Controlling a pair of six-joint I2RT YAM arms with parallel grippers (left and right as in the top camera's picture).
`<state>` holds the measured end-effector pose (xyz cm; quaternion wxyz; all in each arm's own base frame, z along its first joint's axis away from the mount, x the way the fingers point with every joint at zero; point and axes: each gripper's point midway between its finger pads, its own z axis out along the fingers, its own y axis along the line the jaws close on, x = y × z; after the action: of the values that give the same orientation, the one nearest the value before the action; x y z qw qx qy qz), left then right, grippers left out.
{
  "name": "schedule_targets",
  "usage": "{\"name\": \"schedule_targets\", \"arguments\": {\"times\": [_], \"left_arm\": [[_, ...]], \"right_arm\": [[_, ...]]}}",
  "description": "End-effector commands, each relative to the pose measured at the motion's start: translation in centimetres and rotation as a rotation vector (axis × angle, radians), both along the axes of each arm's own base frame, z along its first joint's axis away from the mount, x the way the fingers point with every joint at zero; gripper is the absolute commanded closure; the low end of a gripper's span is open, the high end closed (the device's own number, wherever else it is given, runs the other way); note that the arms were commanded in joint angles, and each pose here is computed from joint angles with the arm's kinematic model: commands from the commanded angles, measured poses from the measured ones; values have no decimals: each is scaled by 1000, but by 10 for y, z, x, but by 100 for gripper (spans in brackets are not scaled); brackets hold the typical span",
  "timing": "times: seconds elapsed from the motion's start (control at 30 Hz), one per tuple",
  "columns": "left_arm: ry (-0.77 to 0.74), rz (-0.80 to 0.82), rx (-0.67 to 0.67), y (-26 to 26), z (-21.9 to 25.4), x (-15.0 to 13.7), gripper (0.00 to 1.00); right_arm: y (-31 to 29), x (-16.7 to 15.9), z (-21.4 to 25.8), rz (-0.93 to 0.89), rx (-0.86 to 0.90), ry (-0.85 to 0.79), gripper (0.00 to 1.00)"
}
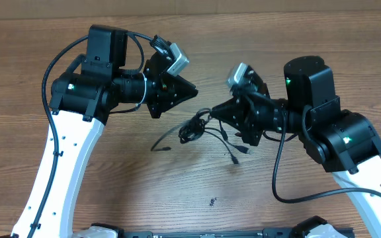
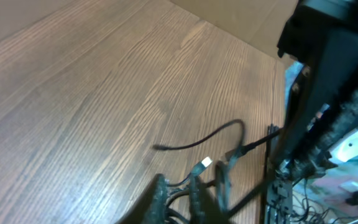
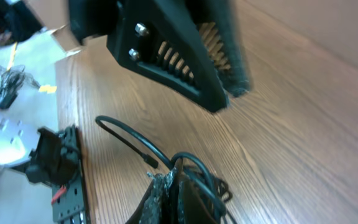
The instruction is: Untangle cables
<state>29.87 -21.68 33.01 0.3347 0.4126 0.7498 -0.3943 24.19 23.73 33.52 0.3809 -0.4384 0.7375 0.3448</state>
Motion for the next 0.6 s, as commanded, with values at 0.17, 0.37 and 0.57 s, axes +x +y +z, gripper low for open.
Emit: {"name": "schedule_targets", "arguments": {"times": [0.17, 0.37, 0.57], "left_arm": [[16, -66, -58, -6, 15, -19, 51], [88, -138, -88, -17, 16, -42, 53], [169, -175, -67, -27, 9, -62, 61]], "right_arm": [[4, -13, 10, 244, -46, -347, 96], [5, -10, 12, 268, -64, -422, 96], [5, -6, 16, 267, -68, -464, 96]]}}
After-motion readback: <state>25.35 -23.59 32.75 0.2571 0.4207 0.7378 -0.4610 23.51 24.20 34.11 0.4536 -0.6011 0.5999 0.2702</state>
